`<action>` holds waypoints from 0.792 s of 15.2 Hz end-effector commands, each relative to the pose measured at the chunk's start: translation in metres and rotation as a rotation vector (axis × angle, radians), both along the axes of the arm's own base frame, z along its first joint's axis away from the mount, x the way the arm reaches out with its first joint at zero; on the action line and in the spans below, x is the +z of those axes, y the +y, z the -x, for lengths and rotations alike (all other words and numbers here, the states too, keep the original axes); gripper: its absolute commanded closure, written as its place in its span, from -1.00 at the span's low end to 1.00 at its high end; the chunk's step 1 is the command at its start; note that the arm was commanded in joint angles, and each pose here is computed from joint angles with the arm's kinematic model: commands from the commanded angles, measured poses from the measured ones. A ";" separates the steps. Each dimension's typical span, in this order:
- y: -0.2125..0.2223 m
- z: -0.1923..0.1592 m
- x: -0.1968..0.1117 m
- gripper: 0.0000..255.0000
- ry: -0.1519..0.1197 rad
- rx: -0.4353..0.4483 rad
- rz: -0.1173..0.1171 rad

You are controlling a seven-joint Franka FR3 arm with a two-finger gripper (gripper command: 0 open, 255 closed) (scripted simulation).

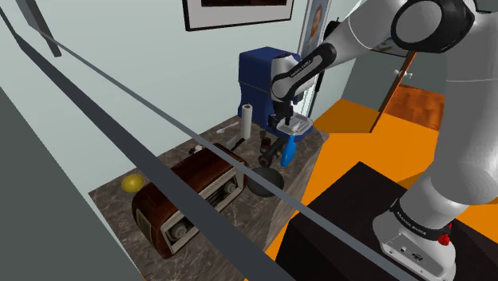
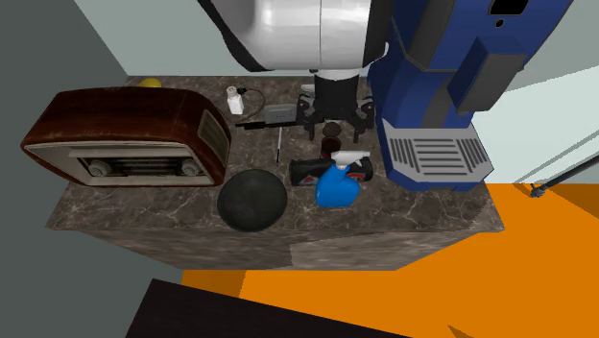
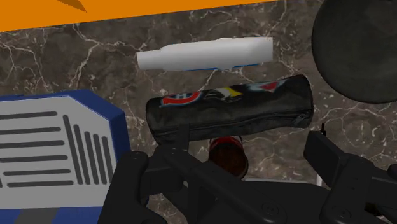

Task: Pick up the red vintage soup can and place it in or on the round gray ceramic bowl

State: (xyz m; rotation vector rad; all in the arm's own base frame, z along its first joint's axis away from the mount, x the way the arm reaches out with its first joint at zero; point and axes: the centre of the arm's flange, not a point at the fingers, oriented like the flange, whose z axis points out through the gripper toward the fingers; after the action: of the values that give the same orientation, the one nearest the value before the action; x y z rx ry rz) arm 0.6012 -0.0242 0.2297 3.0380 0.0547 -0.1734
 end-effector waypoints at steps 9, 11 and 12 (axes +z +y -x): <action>0.002 -0.079 -0.108 -1.00 0.010 0.018 -0.002; 0.002 -0.081 -0.116 -1.00 0.010 0.019 -0.002; 0.001 -0.080 -0.121 -1.00 0.010 0.019 -0.002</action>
State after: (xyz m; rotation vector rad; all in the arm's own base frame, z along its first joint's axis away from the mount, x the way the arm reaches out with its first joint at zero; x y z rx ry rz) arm 0.6804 -0.0223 0.1145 3.0372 0.0835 -0.1877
